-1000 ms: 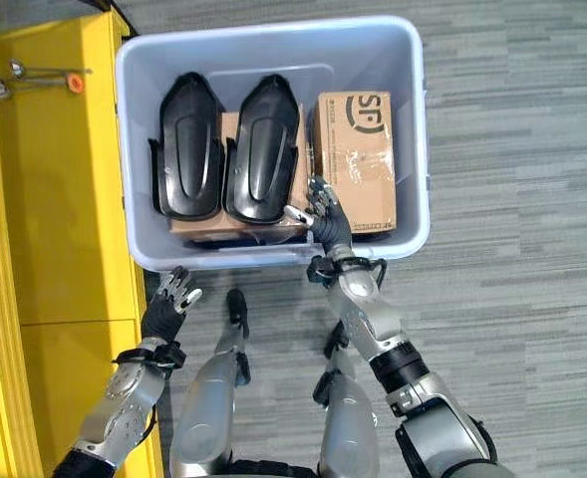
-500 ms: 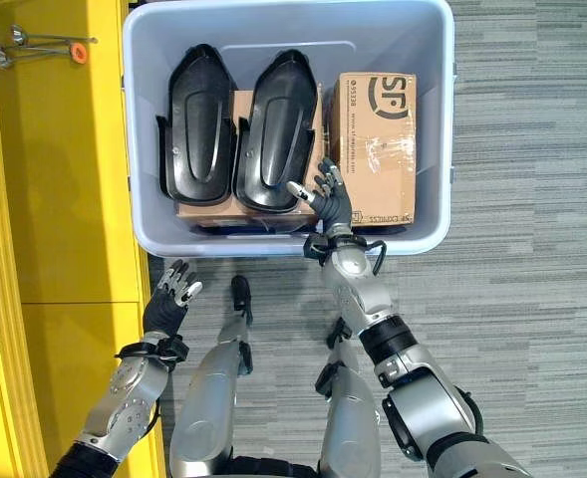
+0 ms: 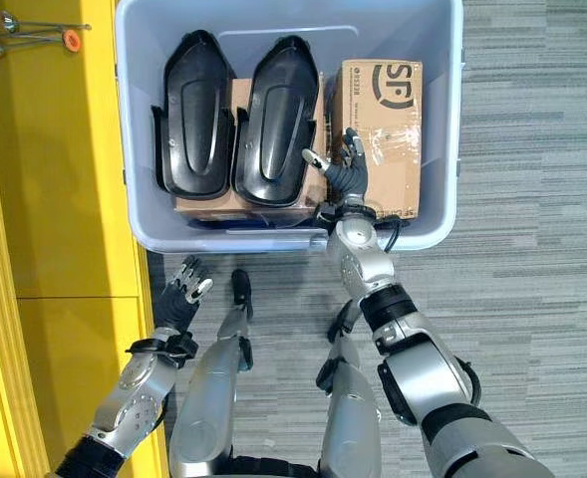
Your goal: Move parts from the plastic box to the shelf.
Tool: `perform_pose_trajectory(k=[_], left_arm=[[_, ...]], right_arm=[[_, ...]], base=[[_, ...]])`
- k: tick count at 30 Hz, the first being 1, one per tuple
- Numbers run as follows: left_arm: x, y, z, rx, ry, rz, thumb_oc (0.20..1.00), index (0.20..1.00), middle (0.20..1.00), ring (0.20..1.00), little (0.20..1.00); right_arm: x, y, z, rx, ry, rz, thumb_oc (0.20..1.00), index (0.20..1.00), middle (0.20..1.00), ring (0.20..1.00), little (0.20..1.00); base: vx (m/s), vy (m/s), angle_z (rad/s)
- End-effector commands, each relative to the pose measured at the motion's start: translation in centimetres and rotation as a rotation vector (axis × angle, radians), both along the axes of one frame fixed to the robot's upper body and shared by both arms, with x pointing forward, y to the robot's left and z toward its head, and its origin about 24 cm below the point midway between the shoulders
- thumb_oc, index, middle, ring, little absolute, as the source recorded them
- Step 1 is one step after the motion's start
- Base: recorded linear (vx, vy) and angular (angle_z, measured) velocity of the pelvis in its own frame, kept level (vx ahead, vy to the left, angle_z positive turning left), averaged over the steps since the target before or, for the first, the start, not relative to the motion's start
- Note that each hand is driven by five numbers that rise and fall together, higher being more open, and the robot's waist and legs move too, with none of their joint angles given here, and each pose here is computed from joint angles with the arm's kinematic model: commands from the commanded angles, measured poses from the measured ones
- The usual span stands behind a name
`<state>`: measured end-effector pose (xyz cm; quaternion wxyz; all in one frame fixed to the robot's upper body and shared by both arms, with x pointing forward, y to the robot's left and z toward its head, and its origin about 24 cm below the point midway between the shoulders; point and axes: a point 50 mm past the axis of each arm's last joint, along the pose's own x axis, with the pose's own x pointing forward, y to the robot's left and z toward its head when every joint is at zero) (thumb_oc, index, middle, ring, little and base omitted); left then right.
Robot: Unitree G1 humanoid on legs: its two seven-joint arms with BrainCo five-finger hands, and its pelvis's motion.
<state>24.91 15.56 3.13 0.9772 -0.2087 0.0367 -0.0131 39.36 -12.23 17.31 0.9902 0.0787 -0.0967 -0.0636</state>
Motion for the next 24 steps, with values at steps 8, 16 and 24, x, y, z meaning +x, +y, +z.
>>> perform_pose_trajectory(k=[8,16,24], left_arm=[[0.0,-0.22,1.64,0.01,-0.089,-0.03,1.0,1.0,1.0,1.0,1.0],[0.27,-0.62,1.65,0.002,-0.089,-0.039,1.0,1.0,1.0,1.0,1.0],[0.36,-0.66,1.79,-0.002,-0.095,-0.036,1.0,1.0,1.0,1.0,1.0]], right_arm=[[1.19,-0.18,3.94,-0.128,-0.105,-0.031,1.0,1.0,1.0,1.0,1.0],[1.38,-0.09,3.42,-0.137,-0.079,-0.029,1.0,1.0,1.0,1.0,1.0],[1.62,-0.36,3.45,-0.152,-0.067,-0.047,1.0,1.0,1.0,1.0,1.0]], base=[[0.0,0.0,0.0],[0.01,0.001,0.01],[0.0,0.0,0.0]])
